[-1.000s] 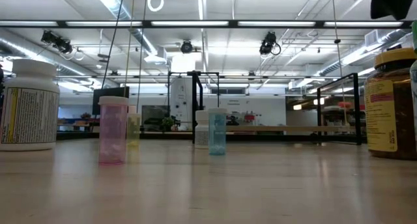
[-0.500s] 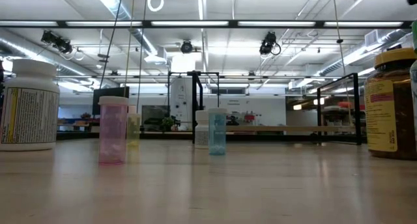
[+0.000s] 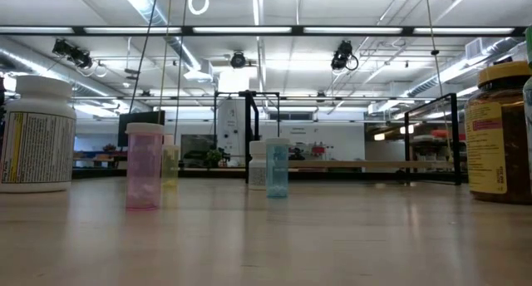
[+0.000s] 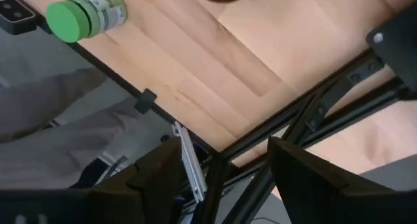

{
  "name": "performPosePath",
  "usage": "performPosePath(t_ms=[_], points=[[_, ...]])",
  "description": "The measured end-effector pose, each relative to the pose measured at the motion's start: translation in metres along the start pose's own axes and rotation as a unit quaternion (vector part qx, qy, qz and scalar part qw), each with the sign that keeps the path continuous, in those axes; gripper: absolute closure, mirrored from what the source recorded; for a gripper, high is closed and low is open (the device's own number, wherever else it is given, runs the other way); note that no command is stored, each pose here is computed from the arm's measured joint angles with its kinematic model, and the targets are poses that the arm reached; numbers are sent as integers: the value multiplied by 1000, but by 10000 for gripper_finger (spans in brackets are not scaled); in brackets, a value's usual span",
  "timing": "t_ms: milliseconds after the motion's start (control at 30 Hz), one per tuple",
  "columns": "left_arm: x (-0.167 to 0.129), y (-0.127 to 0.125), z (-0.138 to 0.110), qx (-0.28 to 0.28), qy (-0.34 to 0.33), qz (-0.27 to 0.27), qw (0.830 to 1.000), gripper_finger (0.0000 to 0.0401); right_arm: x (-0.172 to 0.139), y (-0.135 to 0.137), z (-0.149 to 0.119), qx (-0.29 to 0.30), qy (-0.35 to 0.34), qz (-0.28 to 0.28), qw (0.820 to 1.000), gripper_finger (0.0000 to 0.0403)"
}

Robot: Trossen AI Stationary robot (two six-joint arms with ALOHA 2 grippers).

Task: Pick and place medicine bottles onto shelf by color
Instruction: Put the large yellow pill bottle on the shelf

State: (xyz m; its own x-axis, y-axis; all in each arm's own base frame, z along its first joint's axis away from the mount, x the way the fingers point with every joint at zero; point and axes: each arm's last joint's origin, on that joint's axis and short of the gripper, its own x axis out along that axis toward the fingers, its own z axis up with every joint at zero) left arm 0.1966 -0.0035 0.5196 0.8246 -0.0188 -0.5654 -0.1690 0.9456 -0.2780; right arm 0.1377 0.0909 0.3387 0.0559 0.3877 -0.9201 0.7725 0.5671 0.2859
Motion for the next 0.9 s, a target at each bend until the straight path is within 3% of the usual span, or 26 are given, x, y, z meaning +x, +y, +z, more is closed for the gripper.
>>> performPosePath(t_ms=[233, 533, 900], points=[[-5, -1, 2, 8, -11, -2, 1000, 143, 12, 14, 10, -4, -71, -19, 997, 156], [-6, 0, -2, 12, 6, 4, 1000, 143, 46, 41, 28, -120, -110, -97, 982, 123], [-6, 1, -4, 7, 16, 8, 1000, 143, 57, 48, 50, -135, -154, -145, 968, 111]])
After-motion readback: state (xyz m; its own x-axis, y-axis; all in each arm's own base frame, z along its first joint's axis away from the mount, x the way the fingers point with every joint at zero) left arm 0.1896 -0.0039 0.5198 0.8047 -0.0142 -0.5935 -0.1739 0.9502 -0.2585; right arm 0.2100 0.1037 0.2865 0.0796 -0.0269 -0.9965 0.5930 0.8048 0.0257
